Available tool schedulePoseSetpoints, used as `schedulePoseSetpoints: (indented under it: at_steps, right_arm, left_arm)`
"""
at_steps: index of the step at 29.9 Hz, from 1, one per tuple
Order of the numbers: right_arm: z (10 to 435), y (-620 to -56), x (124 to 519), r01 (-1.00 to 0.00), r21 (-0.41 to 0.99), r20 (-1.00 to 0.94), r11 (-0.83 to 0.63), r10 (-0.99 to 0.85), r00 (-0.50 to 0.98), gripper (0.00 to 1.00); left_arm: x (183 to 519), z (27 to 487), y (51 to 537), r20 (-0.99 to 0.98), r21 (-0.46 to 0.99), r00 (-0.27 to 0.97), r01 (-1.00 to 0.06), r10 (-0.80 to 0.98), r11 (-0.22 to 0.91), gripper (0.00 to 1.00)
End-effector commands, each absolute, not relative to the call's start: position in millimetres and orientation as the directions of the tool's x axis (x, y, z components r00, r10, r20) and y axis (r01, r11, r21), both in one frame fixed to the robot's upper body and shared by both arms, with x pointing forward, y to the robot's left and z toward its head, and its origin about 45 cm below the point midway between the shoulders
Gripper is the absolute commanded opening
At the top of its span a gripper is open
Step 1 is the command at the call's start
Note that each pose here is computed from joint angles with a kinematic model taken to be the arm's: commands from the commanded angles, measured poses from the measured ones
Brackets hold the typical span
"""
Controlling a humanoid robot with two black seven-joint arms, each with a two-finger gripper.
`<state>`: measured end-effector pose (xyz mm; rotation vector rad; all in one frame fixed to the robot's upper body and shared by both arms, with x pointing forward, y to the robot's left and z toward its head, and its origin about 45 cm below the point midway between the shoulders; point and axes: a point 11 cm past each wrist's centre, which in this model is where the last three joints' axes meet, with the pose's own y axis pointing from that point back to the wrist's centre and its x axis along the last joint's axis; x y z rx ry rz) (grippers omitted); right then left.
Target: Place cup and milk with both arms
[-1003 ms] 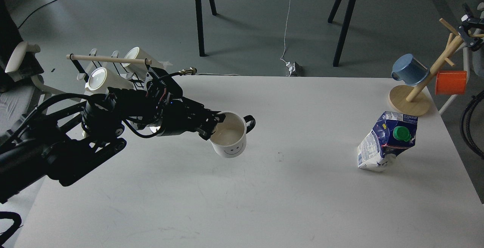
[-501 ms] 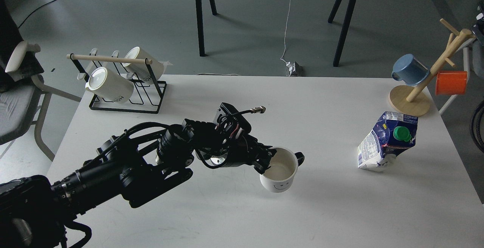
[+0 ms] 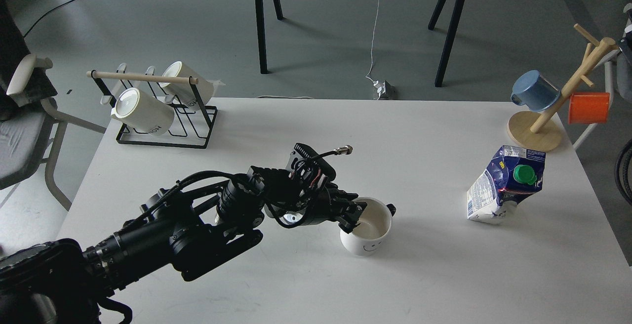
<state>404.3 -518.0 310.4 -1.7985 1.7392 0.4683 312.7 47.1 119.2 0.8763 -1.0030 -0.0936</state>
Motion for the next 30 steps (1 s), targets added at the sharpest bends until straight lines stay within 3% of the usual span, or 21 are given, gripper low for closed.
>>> schedulePoseSetpoints:
  at_steps: [1,4,9,12,16,20,22,30]
  right_arm:
    - [309.7,-518.6,403.7,-0.986,-0.165,-0.622,0.027,-0.779,0.083,0.99]
    - [313.2,-524.2,401.3,-0.986,-0.164,-0.611,0.033,-0.788,0.075,0.99]
    - [324.7,-540.7,393.4,-0.983,-0.172,-0.594,0.059,-0.803,0.055,0.99]
    - [324.0,-549.6,382.1,-0.979,-0.181,-0.639,0.088,-0.768,0.050,0.99]
    - [312.7,-533.0,364.2,-0.987,-0.160,-0.670,0.028,-0.737,0.088,0.99]
    - [292.3,-513.6,340.3,-0.991,-0.134,-0.709,-0.019,-0.697,0.109,0.99]
    - [281.8,-506.6,325.4,-0.993,-0.115,-0.724,-0.035,-0.681,0.108,0.99]
    - [226.7,-487.1,260.5,-1.000,0.002,-0.789,-0.029,-0.614,0.016,0.99]
  left_arm:
    - [313.7,121.3,48.8,0.699,0.675,0.562,-0.314,-0.443,0.668,0.38]
    - [318.8,127.9,52.8,0.713,0.661,0.555,-0.330,-0.428,0.674,0.53]
    - [357.3,170.3,77.4,0.792,0.562,0.541,-0.464,-0.283,0.685,0.62]
    - [381.9,214.6,89.0,0.820,0.420,0.570,-0.539,-0.051,0.730,0.79]
    - [412.4,264.8,124.4,0.783,0.226,0.566,-0.645,0.258,0.730,0.88]
    - [434.6,315.2,165.5,0.533,-0.055,0.538,-0.748,0.653,0.661,0.99]
    - [443.7,322.6,194.7,0.358,-0.124,0.523,-0.794,0.773,0.595,0.99]
    - [461.9,337.0,302.8,-0.205,-0.232,0.389,-0.911,0.898,0.342,1.00]
